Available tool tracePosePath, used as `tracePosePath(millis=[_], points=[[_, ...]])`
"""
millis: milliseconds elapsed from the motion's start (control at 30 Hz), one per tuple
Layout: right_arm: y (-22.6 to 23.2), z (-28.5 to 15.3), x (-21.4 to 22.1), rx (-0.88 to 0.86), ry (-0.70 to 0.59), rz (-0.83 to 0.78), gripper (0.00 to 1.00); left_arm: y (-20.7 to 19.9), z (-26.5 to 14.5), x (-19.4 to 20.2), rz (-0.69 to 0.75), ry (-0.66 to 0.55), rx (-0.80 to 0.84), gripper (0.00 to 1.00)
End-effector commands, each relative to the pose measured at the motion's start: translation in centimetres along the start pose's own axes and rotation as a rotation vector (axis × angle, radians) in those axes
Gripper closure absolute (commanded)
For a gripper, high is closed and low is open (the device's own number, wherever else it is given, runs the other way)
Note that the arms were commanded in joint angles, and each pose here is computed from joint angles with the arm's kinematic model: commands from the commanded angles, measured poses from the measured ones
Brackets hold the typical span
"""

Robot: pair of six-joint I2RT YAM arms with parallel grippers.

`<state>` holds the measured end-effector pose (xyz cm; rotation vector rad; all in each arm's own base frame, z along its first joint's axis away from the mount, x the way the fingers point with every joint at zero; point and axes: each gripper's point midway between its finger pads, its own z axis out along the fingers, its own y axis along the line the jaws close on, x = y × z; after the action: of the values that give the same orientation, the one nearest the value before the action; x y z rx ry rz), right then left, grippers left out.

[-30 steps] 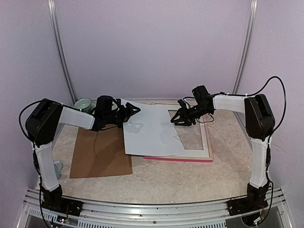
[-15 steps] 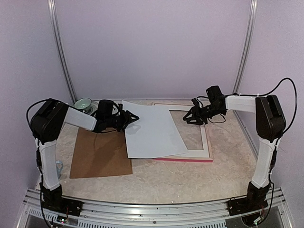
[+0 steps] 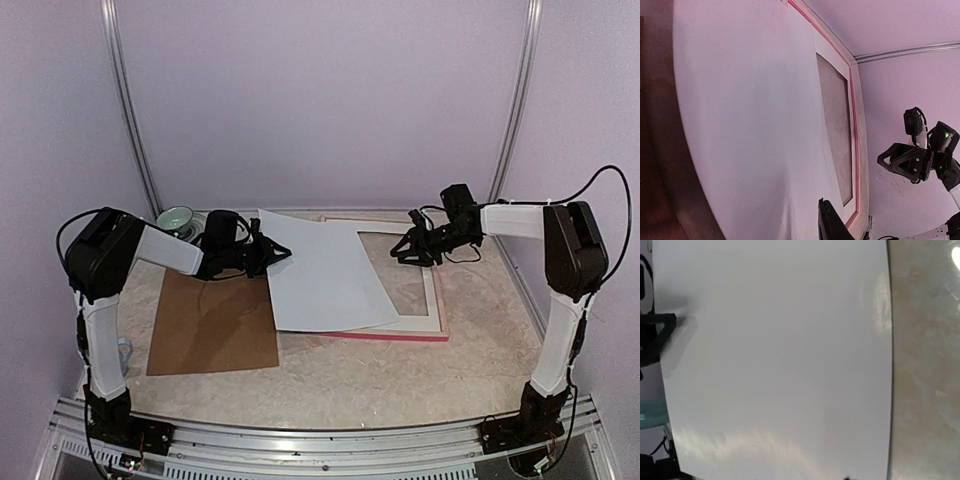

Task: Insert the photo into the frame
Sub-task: Place the photo on the mat board.

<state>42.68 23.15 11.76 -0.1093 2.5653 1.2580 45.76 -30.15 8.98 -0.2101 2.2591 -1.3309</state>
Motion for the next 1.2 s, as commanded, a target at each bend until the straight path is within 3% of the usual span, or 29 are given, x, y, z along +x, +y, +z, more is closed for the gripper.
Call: tracePosePath(millis=[0, 267, 1167], points=[[0.9, -2.0, -0.7, -0.021, -0.045, -0.039, 0.63, -1.5, -0.9, -0.7, 0.033, -0.004, 0.037, 0.80], [0.6, -3.5, -1.1, -0.018, -0.073, -0.038, 0.64, -1.6, -1.1, -0.5, 0.033, 0.012, 0.027, 0.95], [-2.4, -6.0, -0.9, 0.018, -0.116, -0.001, 0.63, -3.4, 2.3, -2.0, 0.113, 0.187, 0.226, 0.99]])
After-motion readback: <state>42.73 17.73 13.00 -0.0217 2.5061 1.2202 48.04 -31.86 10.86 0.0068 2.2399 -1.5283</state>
